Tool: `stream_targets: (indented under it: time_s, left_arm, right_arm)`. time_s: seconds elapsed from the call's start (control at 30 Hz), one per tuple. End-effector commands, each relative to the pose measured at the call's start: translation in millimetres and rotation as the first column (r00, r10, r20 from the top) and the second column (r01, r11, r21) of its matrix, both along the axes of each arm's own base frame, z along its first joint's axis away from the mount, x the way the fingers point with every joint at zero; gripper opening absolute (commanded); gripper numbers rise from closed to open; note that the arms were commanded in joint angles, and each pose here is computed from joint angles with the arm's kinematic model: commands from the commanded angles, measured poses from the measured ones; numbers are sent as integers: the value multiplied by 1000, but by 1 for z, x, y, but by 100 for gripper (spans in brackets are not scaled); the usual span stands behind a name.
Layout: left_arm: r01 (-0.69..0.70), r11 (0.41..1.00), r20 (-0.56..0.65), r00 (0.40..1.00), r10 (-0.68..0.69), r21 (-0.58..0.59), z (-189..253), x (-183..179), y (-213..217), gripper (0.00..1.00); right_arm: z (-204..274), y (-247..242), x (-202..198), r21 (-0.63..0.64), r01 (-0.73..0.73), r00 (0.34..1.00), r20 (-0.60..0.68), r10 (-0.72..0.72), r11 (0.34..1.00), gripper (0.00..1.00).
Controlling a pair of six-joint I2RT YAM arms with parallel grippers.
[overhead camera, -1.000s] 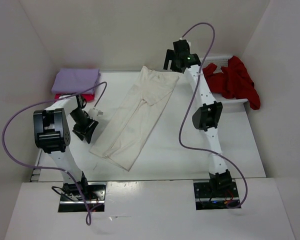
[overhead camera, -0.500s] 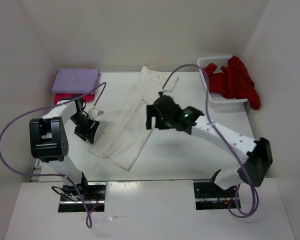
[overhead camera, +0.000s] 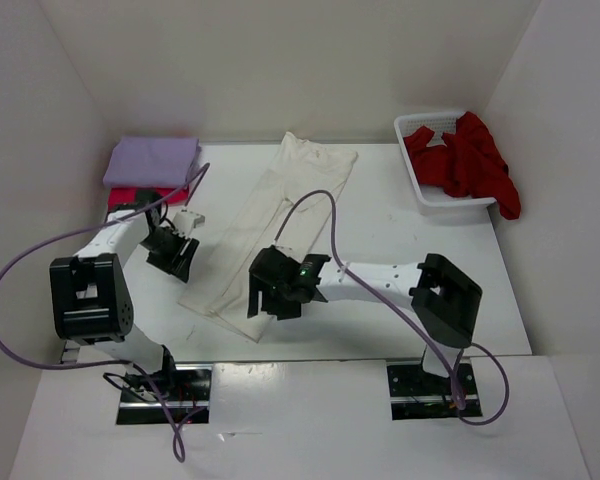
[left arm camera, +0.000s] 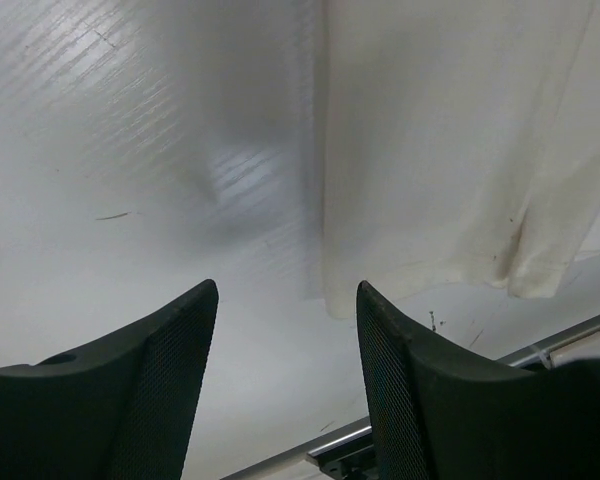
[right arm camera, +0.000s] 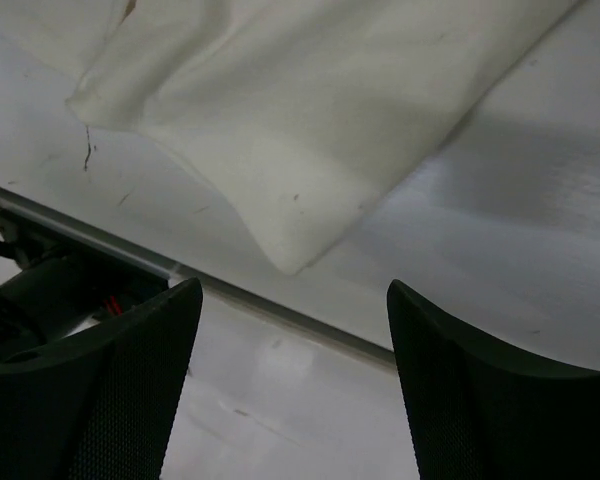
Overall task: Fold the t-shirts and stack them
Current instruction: Rotate the tshirt 90 degrees
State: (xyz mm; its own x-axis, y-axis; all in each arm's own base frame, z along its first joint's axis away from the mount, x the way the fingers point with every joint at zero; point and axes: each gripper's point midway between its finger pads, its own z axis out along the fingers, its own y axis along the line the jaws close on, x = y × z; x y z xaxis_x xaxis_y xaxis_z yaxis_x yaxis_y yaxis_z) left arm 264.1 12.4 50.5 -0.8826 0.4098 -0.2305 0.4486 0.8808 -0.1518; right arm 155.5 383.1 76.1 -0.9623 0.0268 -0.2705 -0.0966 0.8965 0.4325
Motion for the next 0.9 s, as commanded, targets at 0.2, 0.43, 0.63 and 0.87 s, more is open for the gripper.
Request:
stream_targets:
  time_s: [0.2, 0.43, 0.63, 0.87]
  left_arm:
    - [54, 998, 174, 983, -59, 32, 44, -6, 5, 68]
    - [76, 993, 190, 977, -92, 92, 51, -16, 13, 69]
    - [93, 991, 199, 974, -112, 100, 53, -11, 14, 69]
    - [110, 988, 200, 971, -129, 105, 49, -6, 16, 69]
  right_arm:
    - [-15, 37, 0, 16, 186, 977, -111, -184, 982, 76]
    - [-49, 28, -10, -48, 256, 948, -185, -261, 965, 76]
    - [-68, 37, -16, -41, 252, 937, -239, -255, 967, 63]
    - [-67, 30, -16, -34, 292, 920, -261, -291, 956, 2]
